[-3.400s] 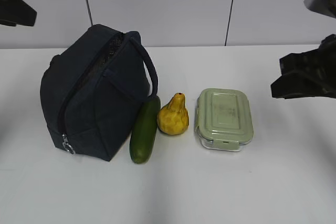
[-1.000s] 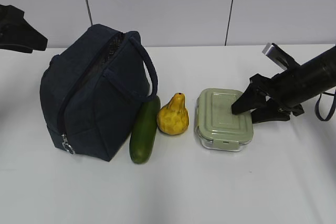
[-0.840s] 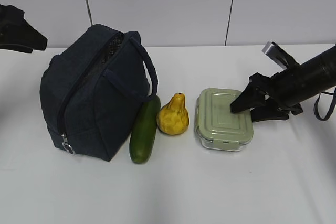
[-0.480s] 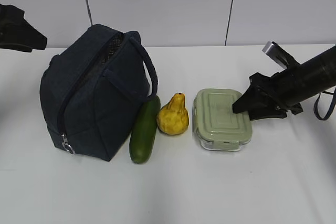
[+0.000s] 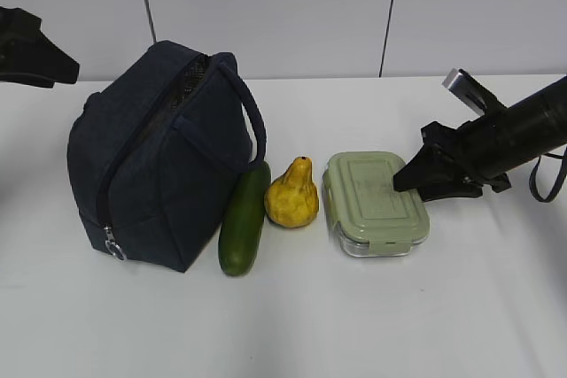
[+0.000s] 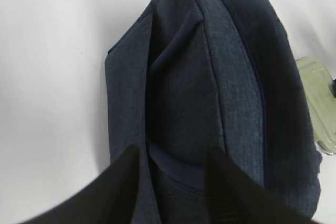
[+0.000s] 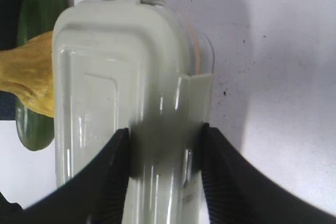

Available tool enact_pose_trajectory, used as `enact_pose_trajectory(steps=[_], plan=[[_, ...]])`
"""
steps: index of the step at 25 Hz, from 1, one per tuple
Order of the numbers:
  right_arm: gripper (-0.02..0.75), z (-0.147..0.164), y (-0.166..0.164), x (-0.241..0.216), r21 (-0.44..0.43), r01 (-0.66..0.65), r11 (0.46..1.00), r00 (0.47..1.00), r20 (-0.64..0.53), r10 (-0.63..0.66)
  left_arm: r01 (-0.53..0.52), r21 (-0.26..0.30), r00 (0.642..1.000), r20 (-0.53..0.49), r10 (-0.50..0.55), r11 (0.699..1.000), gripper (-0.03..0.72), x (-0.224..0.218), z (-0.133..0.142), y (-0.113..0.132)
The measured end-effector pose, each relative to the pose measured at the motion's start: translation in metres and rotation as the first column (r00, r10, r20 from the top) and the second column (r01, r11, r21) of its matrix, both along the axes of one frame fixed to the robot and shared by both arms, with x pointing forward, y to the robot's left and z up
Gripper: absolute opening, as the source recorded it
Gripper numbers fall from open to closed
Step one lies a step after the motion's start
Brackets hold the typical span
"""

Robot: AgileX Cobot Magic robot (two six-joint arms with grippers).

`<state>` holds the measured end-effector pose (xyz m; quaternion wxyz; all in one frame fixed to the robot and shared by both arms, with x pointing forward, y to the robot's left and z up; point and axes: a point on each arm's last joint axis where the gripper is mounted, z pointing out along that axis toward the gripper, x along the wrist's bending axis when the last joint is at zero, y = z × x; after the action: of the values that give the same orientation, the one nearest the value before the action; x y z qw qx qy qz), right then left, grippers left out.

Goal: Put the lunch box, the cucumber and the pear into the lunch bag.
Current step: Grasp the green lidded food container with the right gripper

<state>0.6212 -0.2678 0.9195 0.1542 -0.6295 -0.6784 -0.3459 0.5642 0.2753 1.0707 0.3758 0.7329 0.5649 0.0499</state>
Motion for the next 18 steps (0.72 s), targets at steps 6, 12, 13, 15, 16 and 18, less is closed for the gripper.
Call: enact_pose_trajectory(steps=[6, 12, 13, 15, 16, 18], plan=[[0.312, 0.0, 0.0, 0.0, 0.0, 0.0, 1.0, 1.0, 0.0, 0.0, 0.0, 0.0, 1.0, 0.0, 0.0, 1.0, 0.252, 0.0, 0.0, 0.0], [0.309, 0.0001, 0.0001, -0.0001, 0.001, -0.001, 1.0, 1.0, -0.001, 0.001, 0.0, 0.0, 1.0, 0.0, 0.0, 1.0, 0.252, 0.0, 0.0, 0.0], [0.309, 0.0001, 0.0001, -0.0001, 0.001, -0.001, 1.0, 1.0, -0.001, 0.001, 0.0, 0.0, 1.0, 0.0, 0.0, 1.0, 0.258, 0.0, 0.0, 0.0], [0.308, 0.0001, 0.0002, -0.0003, 0.003, -0.003, 1.0, 1.0, -0.002, 0.003, 0.0, 0.0, 1.0, 0.0, 0.0, 1.0, 0.286, 0.0, 0.0, 0.0], [0.308, 0.0002, 0.0003, -0.0004, 0.004, -0.004, 1.0, 1.0, -0.003, 0.004, 0.0, -0.001, 1.0, 0.0, 0.0, 1.0, 0.3, 0.0, 0.0, 0.0], [0.308, 0.0002, 0.0003, -0.0004, 0.004, -0.004, 1.0, 1.0, -0.003, 0.004, -0.001, -0.002, 1.0, 0.0, 0.001, 1.0, 0.333, 0.0, 0.0001, -0.0001]])
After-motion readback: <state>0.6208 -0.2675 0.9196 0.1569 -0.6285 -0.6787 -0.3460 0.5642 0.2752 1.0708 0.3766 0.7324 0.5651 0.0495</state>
